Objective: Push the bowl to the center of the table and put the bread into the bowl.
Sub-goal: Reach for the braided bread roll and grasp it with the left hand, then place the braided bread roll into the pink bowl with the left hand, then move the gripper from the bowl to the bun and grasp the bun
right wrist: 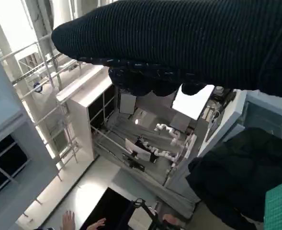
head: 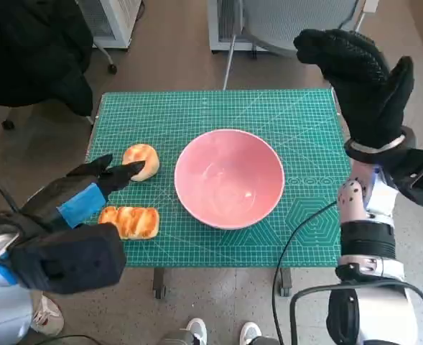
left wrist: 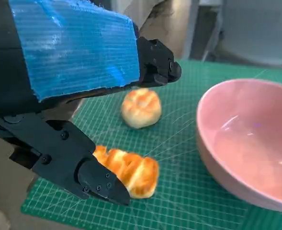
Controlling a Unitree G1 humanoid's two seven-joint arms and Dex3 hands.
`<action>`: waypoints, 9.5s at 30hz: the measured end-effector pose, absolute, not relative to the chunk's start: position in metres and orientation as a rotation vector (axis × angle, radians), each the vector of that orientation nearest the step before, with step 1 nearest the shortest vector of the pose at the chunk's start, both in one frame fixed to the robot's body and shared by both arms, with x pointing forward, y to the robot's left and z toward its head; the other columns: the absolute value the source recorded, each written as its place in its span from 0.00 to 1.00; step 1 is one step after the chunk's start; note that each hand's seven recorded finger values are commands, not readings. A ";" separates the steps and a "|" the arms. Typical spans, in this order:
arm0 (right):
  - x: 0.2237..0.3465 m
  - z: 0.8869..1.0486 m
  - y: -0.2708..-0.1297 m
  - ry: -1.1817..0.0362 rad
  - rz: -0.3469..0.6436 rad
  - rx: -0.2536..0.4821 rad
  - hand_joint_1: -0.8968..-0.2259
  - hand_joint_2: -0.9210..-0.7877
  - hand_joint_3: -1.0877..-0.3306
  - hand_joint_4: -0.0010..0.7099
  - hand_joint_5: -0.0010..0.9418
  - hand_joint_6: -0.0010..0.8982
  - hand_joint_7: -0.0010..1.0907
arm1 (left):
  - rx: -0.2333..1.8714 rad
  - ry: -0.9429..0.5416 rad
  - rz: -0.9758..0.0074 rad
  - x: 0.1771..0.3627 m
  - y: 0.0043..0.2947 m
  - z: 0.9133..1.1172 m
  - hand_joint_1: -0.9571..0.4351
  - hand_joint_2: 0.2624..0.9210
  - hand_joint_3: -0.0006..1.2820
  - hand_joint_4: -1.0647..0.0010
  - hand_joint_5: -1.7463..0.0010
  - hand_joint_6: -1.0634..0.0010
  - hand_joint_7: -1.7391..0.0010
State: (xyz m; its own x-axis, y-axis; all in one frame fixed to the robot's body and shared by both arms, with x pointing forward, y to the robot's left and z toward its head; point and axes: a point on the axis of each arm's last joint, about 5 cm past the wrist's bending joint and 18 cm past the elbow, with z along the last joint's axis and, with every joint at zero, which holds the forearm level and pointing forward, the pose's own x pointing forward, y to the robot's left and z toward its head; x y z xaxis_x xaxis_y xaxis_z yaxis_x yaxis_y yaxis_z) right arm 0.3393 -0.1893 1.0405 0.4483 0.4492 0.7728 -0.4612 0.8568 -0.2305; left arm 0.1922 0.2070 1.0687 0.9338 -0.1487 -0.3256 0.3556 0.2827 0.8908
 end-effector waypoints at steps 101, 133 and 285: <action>0.338 1.043 -0.190 -0.961 0.603 0.037 0.24 0.00 0.45 0.27 0.00 0.28 0.01 | 1.566 0.429 -0.319 0.244 0.212 0.974 0.69 0.70 0.38 0.45 0.17 0.42 0.35; 0.339 1.042 -0.190 -0.956 0.607 0.036 0.26 0.00 0.45 0.28 0.00 0.29 0.01 | 1.529 0.034 -0.261 0.218 0.199 1.069 0.69 0.84 0.16 0.27 0.30 0.32 0.46; 0.328 1.040 -0.209 -0.958 0.535 -0.004 0.25 0.00 0.45 0.31 0.00 0.30 0.00 | 1.402 -0.465 -0.162 0.275 0.191 1.101 0.50 0.86 0.00 0.73 1.00 0.56 0.99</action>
State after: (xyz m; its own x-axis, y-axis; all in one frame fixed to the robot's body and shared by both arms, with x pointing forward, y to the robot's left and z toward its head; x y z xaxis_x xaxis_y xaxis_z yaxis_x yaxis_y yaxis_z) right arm 0.3277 -0.2090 1.0400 0.4566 0.4353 0.7759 -0.4320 0.8709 -0.2343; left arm 0.2748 0.1906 1.1011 0.8993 -0.3792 0.2178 -0.1619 0.1739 0.9714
